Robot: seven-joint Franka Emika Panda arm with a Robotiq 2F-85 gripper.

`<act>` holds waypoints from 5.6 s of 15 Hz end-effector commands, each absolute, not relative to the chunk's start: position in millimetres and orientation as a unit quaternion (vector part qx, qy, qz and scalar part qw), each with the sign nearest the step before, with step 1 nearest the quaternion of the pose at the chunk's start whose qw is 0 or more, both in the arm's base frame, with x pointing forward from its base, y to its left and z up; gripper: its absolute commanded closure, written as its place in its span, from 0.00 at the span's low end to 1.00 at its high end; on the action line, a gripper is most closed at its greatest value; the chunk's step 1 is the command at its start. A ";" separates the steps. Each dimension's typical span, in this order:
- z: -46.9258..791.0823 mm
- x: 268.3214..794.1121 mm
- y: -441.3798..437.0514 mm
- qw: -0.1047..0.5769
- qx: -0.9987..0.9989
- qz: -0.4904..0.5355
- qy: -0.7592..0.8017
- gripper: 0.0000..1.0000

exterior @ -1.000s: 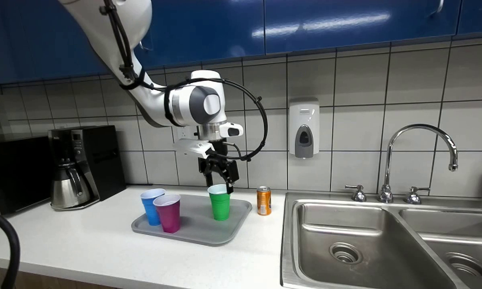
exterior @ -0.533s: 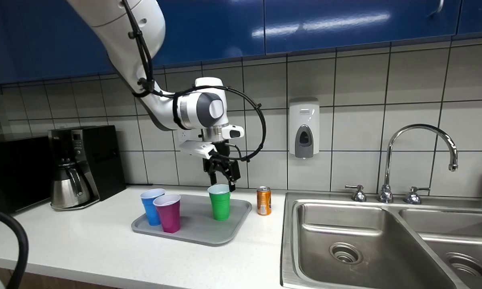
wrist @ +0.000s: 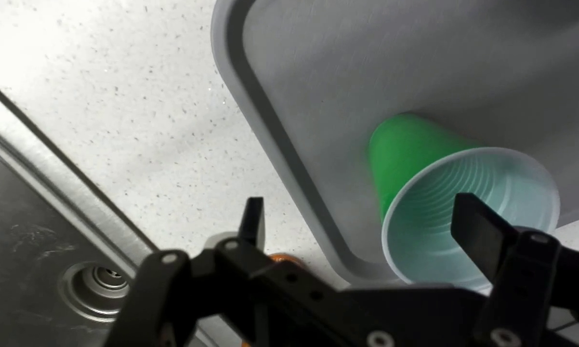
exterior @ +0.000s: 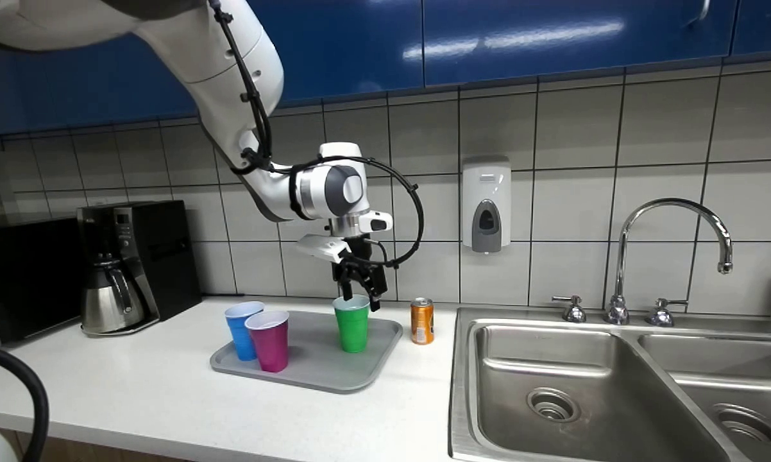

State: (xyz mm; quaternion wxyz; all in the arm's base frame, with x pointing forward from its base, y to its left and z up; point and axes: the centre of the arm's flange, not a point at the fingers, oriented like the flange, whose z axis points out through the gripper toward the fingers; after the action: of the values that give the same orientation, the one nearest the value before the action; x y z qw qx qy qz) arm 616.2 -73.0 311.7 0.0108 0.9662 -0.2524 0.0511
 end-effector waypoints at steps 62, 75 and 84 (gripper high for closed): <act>316.0 543.6 -156.8 0.014 0.933 0.036 -0.357 0.99; 282.8 514.9 -199.6 0.023 0.915 0.019 -0.402 0.99; 271.6 504.8 -197.8 0.022 0.914 0.004 -0.404 0.64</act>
State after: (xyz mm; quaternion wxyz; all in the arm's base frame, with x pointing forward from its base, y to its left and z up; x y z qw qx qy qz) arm 510.3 -199.3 269.9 0.0268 0.9191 -0.3931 -0.0018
